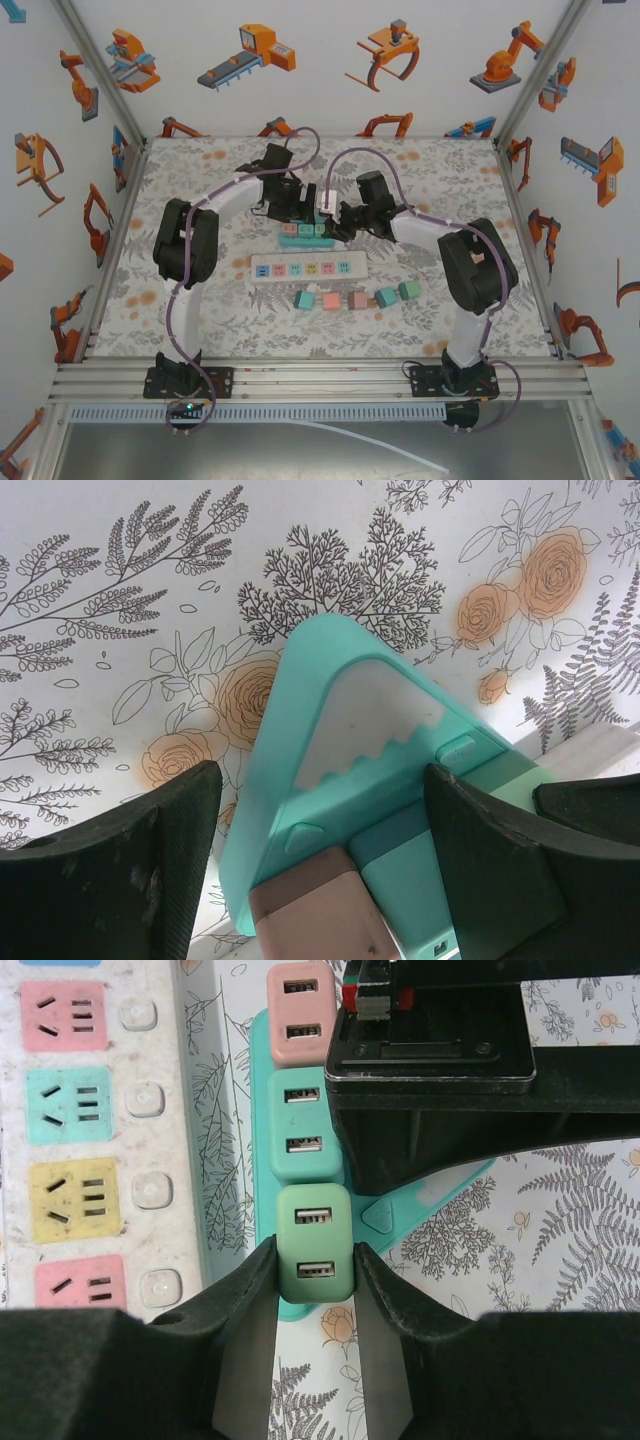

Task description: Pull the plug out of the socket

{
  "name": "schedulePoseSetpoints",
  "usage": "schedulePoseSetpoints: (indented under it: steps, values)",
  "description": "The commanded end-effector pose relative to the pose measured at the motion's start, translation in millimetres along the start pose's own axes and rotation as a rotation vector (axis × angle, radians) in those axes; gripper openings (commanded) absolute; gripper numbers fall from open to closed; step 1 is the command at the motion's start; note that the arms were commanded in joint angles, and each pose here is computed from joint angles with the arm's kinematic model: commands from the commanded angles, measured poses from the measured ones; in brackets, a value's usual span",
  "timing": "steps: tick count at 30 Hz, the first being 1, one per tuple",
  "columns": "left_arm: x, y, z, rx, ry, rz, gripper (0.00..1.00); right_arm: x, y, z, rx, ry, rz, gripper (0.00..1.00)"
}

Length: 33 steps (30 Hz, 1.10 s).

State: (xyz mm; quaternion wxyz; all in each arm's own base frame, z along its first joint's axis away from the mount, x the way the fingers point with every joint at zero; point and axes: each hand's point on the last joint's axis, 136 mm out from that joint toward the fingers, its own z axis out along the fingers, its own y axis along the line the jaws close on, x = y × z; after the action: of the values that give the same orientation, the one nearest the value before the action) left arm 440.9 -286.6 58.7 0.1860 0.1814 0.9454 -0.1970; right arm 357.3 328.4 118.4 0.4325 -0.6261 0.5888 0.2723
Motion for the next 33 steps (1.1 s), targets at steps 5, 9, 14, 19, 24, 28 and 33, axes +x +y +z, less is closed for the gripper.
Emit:
schedulePoseSetpoints:
  steps: [5,9,14,19,24,28,33]
  values:
    - [68.0,49.9,44.1,-0.201,0.218,0.077,0.74,-45.0,-11.6,-13.9,0.022,-0.094,-0.062,0.19]
    - [71.4,47.7,46.2,-0.209,0.229,0.1,0.75,-49.2,-23.5,-7.8,0.016,-0.092,-0.035,0.13]
    - [72.6,50.6,47.6,-0.22,0.238,0.093,0.75,-64.9,-33.6,-9.8,0.023,-0.116,-0.011,0.12]
    - [74.1,53.6,48.2,-0.235,0.242,0.085,0.75,-66.1,-31.0,-11.4,0.015,-0.109,-0.028,0.08]
    - [77.6,57.9,50.9,-0.254,0.253,0.077,0.76,-78.0,-26.5,-16.5,-0.001,-0.139,-0.055,0.08]
    - [78.5,65.1,50.3,-0.298,0.258,0.057,0.76,-78.4,-25.4,-17.6,0.001,-0.119,-0.1,0.05]
    - [75.7,74.8,47.0,-0.354,0.252,0.022,0.75,-72.8,-5.5,-14.5,-0.042,-0.049,-0.254,0.05]
